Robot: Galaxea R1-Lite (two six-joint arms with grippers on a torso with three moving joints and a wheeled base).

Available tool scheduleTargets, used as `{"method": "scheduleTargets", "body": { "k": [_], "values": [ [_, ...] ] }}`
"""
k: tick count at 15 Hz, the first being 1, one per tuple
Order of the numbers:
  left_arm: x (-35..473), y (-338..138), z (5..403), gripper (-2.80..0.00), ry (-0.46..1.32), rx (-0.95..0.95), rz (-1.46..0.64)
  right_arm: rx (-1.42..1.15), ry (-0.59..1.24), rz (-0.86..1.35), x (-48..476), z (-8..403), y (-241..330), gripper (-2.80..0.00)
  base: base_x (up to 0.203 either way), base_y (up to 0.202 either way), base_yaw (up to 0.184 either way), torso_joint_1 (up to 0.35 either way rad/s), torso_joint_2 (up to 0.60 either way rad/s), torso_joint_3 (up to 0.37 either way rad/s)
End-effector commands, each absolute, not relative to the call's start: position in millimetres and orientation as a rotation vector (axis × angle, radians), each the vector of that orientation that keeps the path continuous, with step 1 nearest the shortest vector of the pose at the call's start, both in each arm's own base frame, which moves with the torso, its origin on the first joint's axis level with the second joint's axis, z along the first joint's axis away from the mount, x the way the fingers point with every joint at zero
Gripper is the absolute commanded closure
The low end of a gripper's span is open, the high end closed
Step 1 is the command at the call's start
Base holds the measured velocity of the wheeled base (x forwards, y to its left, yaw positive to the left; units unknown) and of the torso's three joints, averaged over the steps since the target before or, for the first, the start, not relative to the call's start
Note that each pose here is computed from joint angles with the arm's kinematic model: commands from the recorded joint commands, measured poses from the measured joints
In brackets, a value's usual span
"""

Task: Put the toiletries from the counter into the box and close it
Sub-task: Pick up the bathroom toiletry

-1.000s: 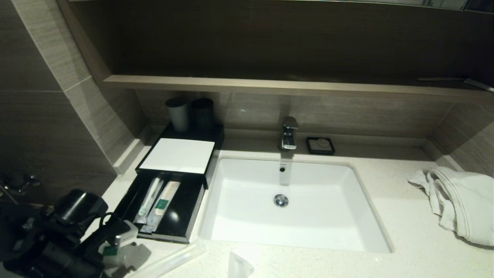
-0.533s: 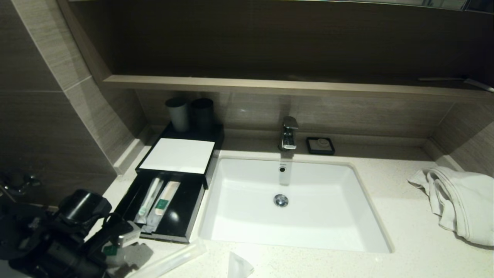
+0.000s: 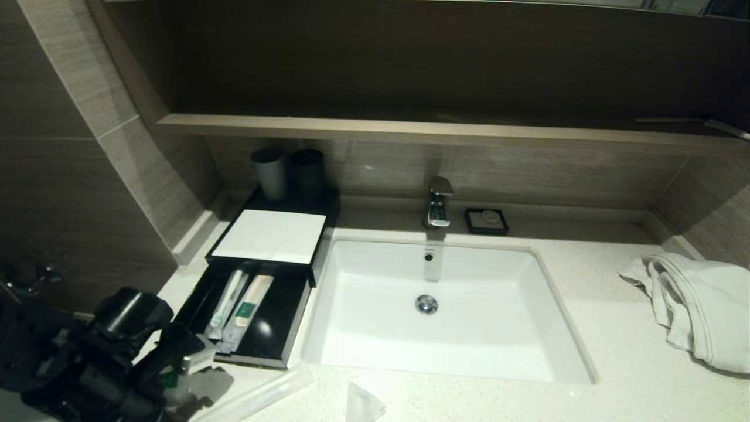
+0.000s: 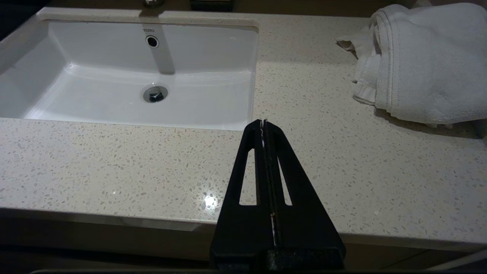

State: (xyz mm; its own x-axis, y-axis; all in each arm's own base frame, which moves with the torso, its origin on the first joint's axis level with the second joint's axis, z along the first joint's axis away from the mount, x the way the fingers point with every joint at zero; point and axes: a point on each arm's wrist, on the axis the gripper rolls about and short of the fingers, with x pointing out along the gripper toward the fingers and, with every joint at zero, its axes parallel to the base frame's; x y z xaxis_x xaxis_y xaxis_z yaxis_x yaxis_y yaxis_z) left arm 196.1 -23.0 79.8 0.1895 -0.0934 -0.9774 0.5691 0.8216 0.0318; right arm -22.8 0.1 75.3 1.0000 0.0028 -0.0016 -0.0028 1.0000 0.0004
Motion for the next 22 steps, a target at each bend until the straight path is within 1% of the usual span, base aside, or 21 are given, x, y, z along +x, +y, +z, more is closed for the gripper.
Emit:
{"method": "scheduleTargets", "body": {
  "k": [1,17,18,22],
  "values": [
    [196.5,-23.1,75.9,-2.80,1.320,0.437,-0.491,0.000,0.002,0.003,-22.8,75.3,0.1,0.00,0.000,0.000,0.000,0.000,0.00,0.000],
    [198.0,-23.3,74.6,-2.80,1.324,0.433,-0.489,0.000,0.002,0.003,-22.8,75.3,0.1,0.00,0.000,0.000,0.000,0.000,0.00,0.000],
    [198.7,-23.4,74.2,0.00,1.319,0.435,-0.489,0.000,0.002,0.003,-22.8,75.3,0.1,0.00,0.000,0.000,0.000,0.000,0.00,0.000],
    [198.5,-23.4,73.8,0.00,1.318,0.434,-0.490,0.000,0.002,0.003,-22.8,75.3,0.1,0.00,0.000,0.000,0.000,0.000,0.00,0.000]
  ]
}}
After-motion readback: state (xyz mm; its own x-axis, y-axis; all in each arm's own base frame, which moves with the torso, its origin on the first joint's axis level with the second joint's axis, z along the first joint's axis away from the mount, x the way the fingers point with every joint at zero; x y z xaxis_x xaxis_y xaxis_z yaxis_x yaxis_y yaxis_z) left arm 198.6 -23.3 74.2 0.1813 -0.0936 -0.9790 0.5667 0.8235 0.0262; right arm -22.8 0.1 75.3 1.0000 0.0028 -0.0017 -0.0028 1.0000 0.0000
